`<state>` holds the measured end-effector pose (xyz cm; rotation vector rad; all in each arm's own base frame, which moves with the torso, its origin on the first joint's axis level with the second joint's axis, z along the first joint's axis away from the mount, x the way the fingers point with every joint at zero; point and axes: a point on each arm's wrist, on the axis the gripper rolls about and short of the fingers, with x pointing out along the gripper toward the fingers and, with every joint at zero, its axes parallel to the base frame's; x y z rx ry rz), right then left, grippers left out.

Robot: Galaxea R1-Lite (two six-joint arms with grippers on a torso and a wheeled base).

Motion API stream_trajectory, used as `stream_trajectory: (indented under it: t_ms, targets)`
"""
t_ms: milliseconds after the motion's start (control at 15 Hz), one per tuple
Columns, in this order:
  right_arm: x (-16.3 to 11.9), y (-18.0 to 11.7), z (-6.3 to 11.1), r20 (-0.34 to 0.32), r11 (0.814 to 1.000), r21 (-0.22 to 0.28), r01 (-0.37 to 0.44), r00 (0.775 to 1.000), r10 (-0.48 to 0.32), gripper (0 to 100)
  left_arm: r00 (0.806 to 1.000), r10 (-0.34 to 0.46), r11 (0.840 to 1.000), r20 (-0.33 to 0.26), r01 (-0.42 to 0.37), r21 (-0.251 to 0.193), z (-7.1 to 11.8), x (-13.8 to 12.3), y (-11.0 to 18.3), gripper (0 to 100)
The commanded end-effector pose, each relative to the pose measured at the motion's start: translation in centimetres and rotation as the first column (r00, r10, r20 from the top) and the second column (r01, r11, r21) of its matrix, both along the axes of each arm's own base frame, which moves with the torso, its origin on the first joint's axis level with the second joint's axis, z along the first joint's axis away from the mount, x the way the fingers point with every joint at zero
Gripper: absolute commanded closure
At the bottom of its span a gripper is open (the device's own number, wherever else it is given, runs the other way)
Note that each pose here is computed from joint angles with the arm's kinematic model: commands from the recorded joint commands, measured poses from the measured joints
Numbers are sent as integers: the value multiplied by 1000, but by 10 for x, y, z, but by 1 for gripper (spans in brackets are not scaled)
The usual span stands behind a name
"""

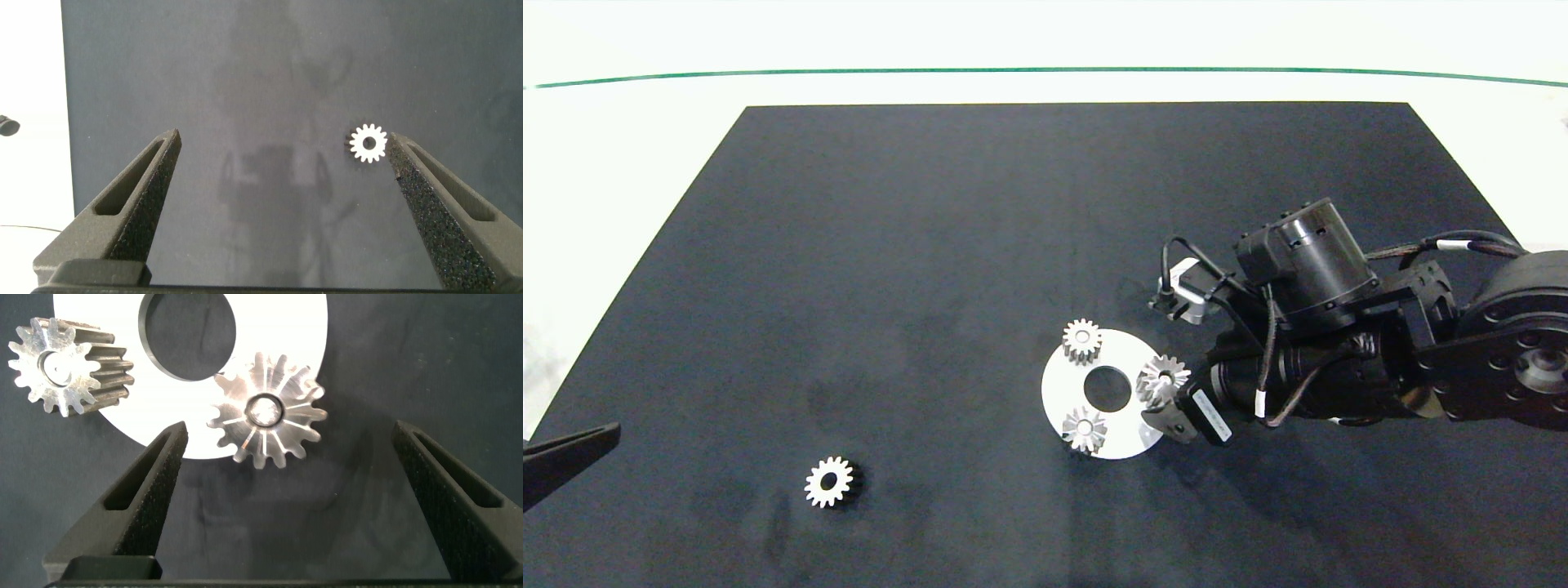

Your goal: Remove an incorrectly installed larger gear and replace it with the correct smaller gear

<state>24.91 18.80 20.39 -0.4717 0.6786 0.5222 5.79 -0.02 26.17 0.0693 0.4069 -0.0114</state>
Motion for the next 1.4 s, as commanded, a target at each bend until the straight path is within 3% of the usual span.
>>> stream_trajectory:
  t_ms: [67,200,1400]
  targets:
    - [3,2,-1,2,1000,0,-1,1000,1,0,1000,1,1000,-1,-1,1,0,-1,0,0]
    - [5,4,1,9,1000,5,-1,1000,1,0,1000,1,1000,-1,-1,1,0,-1,0,0]
    - [7,11,-5,12,1000,-3,-5,1000,5,38,1000,0,1000,1,0,2,-1,-2,0,0]
